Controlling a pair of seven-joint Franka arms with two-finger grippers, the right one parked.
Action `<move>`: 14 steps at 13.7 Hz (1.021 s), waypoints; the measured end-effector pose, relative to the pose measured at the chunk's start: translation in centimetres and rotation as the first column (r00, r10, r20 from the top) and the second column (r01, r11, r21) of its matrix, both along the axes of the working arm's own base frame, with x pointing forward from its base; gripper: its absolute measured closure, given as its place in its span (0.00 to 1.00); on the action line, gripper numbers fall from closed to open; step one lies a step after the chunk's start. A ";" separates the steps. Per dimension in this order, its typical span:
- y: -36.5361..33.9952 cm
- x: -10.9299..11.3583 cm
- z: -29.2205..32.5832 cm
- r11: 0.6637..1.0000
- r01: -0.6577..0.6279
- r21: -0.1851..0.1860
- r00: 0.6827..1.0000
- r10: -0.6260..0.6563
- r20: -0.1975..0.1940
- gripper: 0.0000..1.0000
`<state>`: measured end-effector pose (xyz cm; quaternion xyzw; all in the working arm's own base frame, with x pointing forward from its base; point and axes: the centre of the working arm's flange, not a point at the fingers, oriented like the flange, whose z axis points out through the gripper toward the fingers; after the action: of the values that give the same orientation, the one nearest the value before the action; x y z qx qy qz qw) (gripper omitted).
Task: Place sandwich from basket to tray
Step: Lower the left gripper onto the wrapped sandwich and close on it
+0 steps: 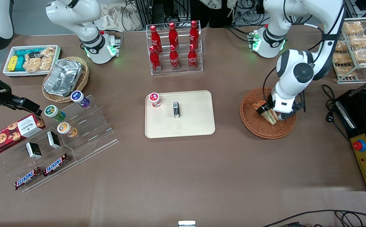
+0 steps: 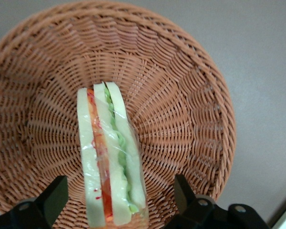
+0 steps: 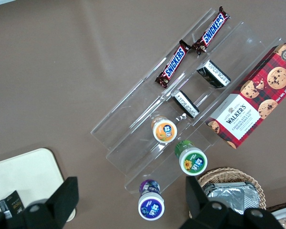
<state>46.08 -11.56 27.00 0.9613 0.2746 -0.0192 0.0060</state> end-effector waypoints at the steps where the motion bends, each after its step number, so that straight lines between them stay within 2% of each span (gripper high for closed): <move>1: -0.1 0.0 -0.2 1.000 0.000 0.000 1.000 0.000 -0.002 0.04; 2: 0.0 0.0 -0.3 1.000 -0.001 0.001 1.000 0.001 -0.003 0.13; 5: -0.1 0.2 -0.1 1.000 -0.025 -0.001 1.000 0.025 0.006 0.48; 7: -0.2 0.6 0.7 0.999 -0.049 -0.004 0.999 0.049 0.018 0.67; 9: -0.2 0.6 1.7 0.997 -0.071 0.004 0.997 0.071 -0.010 0.81; 14: -0.7 2.5 7.4 0.997 -0.077 0.023 0.993 0.079 -0.086 0.82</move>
<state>48.54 -12.27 34.39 0.9482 0.3120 -0.0582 -0.0146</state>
